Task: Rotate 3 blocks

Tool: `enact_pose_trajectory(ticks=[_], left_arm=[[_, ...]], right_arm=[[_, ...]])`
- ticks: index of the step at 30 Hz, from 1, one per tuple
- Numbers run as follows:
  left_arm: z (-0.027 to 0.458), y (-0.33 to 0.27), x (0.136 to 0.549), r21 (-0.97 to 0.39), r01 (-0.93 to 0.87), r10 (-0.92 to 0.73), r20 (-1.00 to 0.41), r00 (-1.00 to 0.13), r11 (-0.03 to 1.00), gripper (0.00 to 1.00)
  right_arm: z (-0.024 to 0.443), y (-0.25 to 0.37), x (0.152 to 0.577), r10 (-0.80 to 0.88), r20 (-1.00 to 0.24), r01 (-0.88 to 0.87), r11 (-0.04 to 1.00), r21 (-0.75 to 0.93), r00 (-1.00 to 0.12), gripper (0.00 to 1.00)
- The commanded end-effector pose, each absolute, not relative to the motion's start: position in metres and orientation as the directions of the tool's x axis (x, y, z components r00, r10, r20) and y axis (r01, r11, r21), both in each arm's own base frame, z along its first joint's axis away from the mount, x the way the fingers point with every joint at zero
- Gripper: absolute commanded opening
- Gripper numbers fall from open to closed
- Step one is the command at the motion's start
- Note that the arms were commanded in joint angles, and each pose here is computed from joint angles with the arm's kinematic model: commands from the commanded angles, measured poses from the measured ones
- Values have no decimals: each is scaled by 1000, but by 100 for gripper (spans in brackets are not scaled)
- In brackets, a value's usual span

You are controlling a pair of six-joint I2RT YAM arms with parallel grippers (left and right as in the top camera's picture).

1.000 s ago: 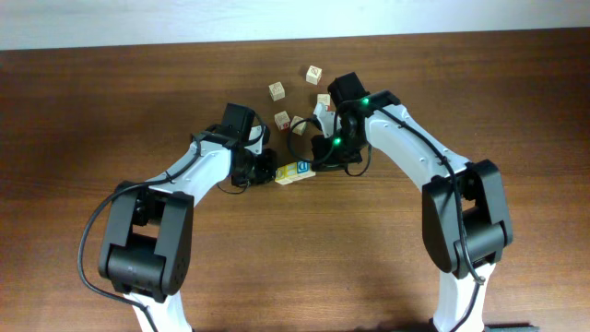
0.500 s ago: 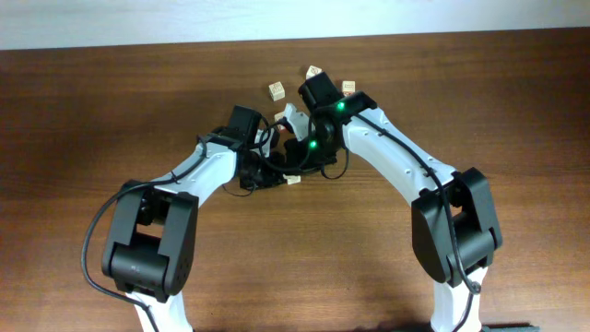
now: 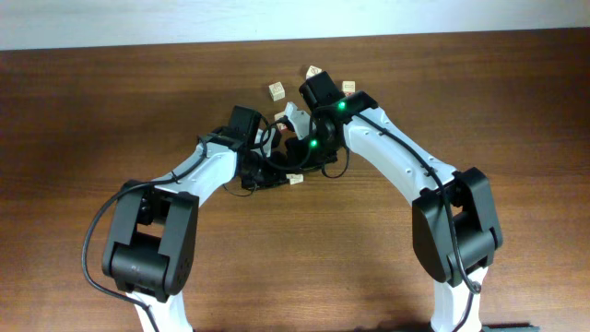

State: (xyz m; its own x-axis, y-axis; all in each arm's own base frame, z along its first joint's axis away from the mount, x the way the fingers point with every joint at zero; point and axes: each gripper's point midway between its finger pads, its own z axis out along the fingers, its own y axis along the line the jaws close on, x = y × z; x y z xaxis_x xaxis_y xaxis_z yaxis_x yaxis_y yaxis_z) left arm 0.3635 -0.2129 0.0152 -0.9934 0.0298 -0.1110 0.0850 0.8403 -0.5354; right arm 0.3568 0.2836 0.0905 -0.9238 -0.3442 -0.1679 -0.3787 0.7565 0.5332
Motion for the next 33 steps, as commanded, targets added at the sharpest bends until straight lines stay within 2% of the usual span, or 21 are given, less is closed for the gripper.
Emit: enact_pose_trajectory(ticks=[1, 8, 16, 24, 33], left_arm=[[30, -219, 371, -553, 98, 33, -127, -991, 827, 0], [45, -184, 393, -504, 70, -11, -156, -988, 861, 0], [45, -164, 400, -499, 27, -56, -151, -987, 866, 0], [44, -164, 400, -498, 38, -46, -155, -987, 867, 0], [45, -167, 399, -498, 46, -38, -157, -987, 866, 0]], right_arm=[[90, 284, 360, -342, -178, -382, 762, 523, -923, 4], [92, 285, 362, -341, -184, -386, 760, 523, -922, 4], [95, 286, 364, -340, -194, -391, 757, 523, -920, 4], [143, 287, 388, -325, -283, -426, 775, 468, -902, 4], [147, 242, 405, -194, -212, -275, 837, 472, -958, 4]])
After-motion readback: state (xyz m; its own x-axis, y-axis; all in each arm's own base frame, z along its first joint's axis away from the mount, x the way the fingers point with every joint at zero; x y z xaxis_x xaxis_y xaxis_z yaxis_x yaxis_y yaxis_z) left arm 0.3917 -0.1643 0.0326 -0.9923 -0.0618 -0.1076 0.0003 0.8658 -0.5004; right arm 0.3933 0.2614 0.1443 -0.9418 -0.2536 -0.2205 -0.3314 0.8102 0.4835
